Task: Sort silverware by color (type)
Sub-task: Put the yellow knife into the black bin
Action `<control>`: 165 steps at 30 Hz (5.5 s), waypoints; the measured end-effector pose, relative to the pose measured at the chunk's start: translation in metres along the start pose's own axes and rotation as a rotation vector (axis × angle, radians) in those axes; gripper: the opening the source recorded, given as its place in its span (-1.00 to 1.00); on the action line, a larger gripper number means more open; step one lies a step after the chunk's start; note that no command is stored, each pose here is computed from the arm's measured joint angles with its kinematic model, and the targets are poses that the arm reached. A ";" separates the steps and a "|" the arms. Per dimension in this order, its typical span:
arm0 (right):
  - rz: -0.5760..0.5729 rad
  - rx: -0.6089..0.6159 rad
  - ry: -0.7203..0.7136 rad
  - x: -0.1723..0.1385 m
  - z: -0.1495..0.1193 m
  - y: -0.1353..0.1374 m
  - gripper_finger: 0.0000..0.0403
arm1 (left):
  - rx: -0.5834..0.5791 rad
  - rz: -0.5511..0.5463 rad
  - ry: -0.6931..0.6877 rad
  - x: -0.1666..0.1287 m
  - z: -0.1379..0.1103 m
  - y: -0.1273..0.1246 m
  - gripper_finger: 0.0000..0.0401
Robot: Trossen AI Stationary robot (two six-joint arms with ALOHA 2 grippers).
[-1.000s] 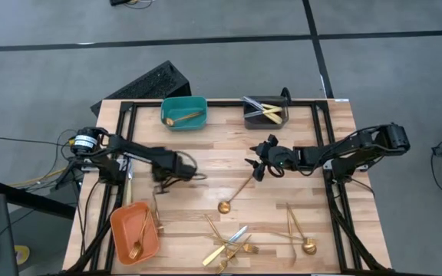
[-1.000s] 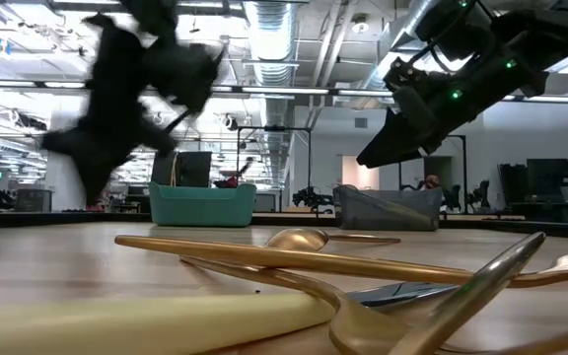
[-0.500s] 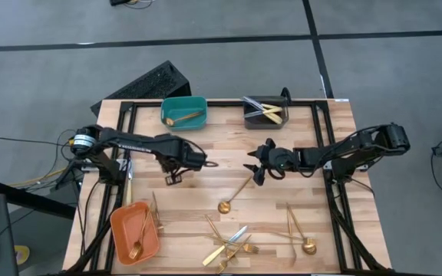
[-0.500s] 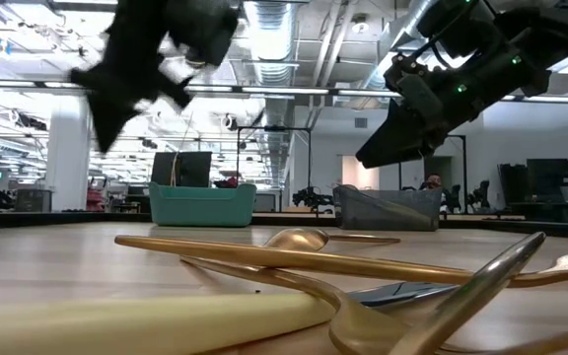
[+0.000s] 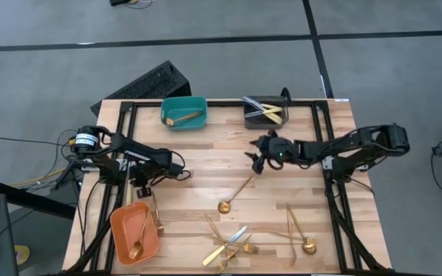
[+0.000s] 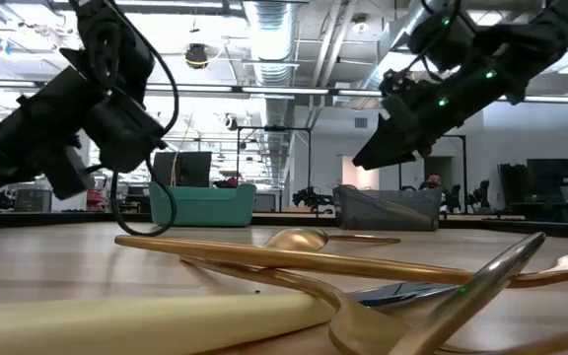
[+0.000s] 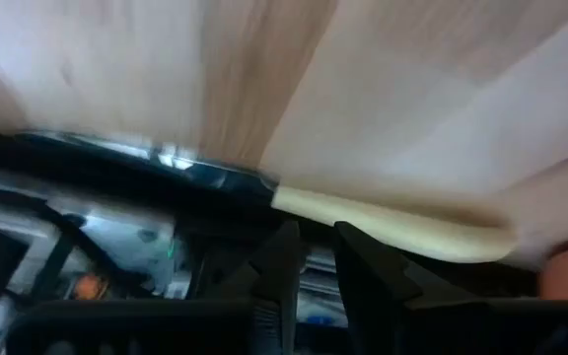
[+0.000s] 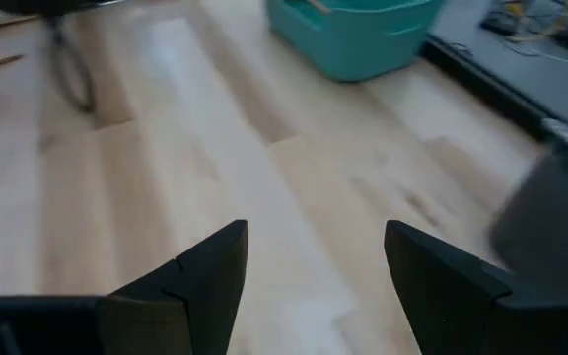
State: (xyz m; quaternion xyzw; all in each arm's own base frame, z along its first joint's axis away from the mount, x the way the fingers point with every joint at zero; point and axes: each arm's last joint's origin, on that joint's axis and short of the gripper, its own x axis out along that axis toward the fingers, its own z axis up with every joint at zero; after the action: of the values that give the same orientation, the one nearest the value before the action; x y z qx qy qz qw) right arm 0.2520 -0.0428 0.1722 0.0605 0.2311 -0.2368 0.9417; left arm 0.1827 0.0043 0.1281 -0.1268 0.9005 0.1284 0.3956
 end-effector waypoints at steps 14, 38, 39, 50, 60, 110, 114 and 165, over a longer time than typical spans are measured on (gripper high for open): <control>-0.168 0.086 -0.007 0.010 0.006 -0.048 0.31 | 0.043 0.126 0.159 0.032 0.017 -0.001 -0.92; -0.111 0.067 0.019 0.013 0.027 -0.057 0.31 | 0.069 0.141 0.261 0.035 0.043 0.026 -1.00; -0.112 0.065 0.025 0.013 0.027 -0.057 0.31 | 0.069 0.131 0.260 0.036 0.043 0.026 -1.00; -0.122 0.056 0.052 0.013 0.036 -0.059 0.31 | 0.142 0.018 0.111 0.032 0.042 0.027 -1.00; -0.146 0.072 0.052 0.014 0.036 -0.066 0.31 | 0.157 0.045 -0.107 0.008 0.034 0.031 -1.00; -0.154 0.074 0.061 0.014 0.036 -0.068 0.31 | -0.371 0.085 0.011 0.025 0.026 0.102 -1.00; -0.156 0.067 0.093 0.014 0.033 -0.068 0.31 | -0.365 0.030 0.024 0.033 0.030 0.104 -1.00; 0.123 -0.045 0.237 -0.042 0.013 0.033 0.31 | -0.228 -0.154 -0.917 -0.036 0.023 0.017 -0.65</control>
State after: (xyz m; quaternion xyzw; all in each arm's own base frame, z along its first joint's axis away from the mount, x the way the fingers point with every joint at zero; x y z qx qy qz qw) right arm 0.2400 0.0012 0.2030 0.0808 0.3419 -0.1647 0.9216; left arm 0.2166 0.0320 0.1424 -0.1660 0.6015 0.2395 0.7439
